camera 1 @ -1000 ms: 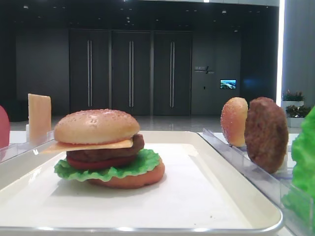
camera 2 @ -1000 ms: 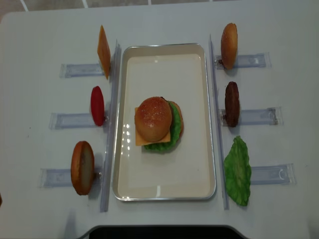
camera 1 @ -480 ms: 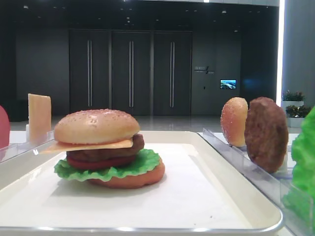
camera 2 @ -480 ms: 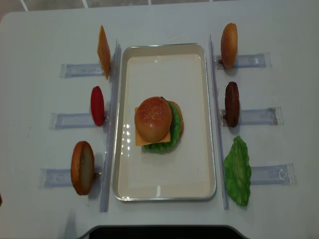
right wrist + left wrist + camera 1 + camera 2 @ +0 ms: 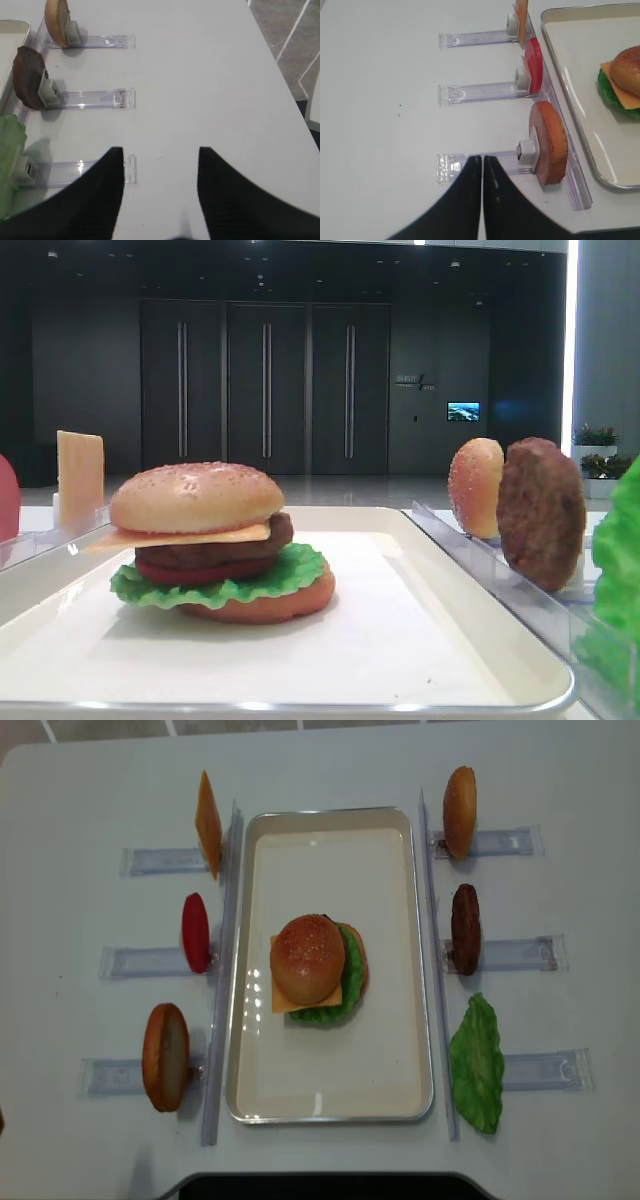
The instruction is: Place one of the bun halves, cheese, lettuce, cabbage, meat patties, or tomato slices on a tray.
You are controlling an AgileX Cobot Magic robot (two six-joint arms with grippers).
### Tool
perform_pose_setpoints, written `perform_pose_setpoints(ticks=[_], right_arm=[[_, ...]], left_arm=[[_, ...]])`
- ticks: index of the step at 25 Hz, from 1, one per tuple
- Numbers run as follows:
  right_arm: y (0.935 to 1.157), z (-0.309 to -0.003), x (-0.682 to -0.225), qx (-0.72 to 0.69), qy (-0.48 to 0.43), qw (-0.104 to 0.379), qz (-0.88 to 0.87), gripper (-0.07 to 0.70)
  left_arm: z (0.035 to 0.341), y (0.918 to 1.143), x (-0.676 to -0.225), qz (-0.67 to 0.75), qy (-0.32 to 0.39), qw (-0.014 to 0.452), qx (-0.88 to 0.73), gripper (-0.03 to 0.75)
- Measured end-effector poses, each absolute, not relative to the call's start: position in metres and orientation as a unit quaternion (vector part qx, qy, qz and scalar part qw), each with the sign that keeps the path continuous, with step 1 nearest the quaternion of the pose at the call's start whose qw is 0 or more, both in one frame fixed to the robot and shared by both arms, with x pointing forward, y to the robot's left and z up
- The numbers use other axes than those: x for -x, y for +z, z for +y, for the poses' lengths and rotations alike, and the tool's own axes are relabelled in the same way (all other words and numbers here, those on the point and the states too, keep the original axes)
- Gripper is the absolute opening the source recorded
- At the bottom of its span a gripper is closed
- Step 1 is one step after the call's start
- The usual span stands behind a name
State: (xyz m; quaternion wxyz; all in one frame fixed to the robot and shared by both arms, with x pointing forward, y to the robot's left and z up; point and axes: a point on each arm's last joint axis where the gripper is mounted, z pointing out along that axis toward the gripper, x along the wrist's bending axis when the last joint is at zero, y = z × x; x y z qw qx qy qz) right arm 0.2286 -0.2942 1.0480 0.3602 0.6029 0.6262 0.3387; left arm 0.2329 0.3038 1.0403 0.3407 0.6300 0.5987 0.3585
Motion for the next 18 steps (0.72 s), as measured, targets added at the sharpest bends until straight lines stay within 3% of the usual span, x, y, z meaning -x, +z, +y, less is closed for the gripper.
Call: perform_pose_setpoints(ticks=[18], right_arm=[[1.0482, -0.2943, -0.2288, -0.603, 0.34, 0.361, 0.625, 0.307]], left_arm=[[0.3038, 1.0403, -0.2329, 0.599, 0.359, 0.341, -0.63, -0.001]])
